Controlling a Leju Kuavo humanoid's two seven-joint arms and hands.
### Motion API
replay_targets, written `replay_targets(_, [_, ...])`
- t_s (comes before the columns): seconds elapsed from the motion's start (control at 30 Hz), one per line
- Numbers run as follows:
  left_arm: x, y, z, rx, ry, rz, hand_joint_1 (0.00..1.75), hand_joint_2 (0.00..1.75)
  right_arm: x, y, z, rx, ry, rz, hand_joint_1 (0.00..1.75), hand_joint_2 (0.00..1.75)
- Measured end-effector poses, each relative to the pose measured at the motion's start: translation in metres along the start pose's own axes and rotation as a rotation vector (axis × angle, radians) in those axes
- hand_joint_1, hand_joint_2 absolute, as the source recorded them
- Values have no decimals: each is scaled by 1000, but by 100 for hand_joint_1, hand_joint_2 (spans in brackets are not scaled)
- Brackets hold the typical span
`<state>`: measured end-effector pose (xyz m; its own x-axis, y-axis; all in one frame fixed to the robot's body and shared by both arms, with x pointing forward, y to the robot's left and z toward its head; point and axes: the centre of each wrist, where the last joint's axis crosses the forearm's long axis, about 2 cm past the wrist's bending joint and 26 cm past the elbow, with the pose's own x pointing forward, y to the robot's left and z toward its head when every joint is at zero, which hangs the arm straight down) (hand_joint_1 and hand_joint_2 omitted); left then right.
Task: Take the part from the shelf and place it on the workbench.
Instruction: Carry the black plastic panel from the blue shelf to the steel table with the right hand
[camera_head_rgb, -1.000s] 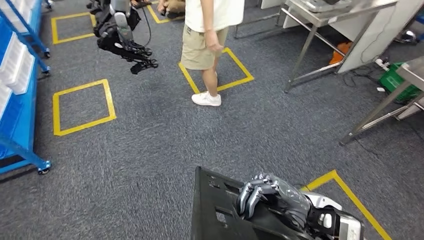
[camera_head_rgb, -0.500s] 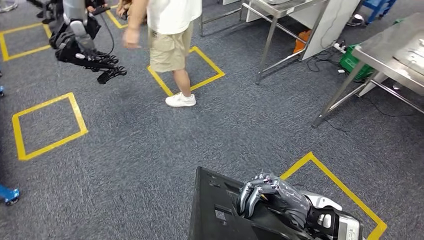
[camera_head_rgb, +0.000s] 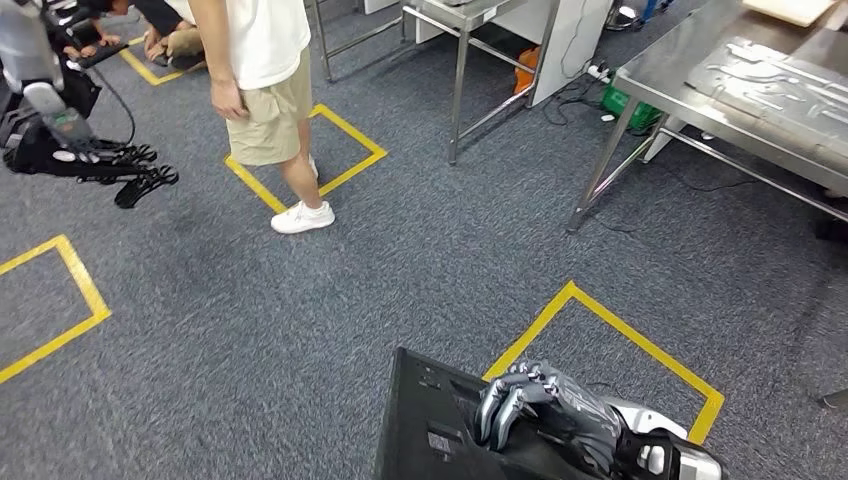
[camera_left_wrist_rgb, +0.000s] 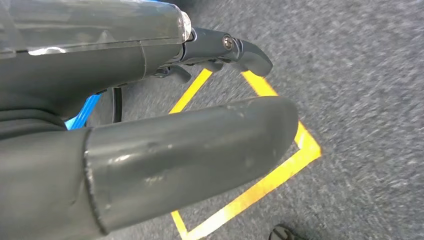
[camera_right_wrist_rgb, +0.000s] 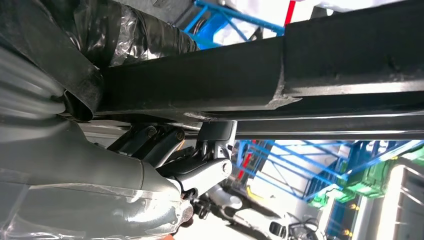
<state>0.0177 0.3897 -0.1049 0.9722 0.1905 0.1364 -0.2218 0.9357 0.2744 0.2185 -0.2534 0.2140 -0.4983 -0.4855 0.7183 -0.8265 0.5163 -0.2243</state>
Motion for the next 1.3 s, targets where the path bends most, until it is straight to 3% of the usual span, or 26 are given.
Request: replay_targets(1.3, [1,-10,1,-37,-24,-4,0,0,-5,12,-12,7,-32,-60,169,175])
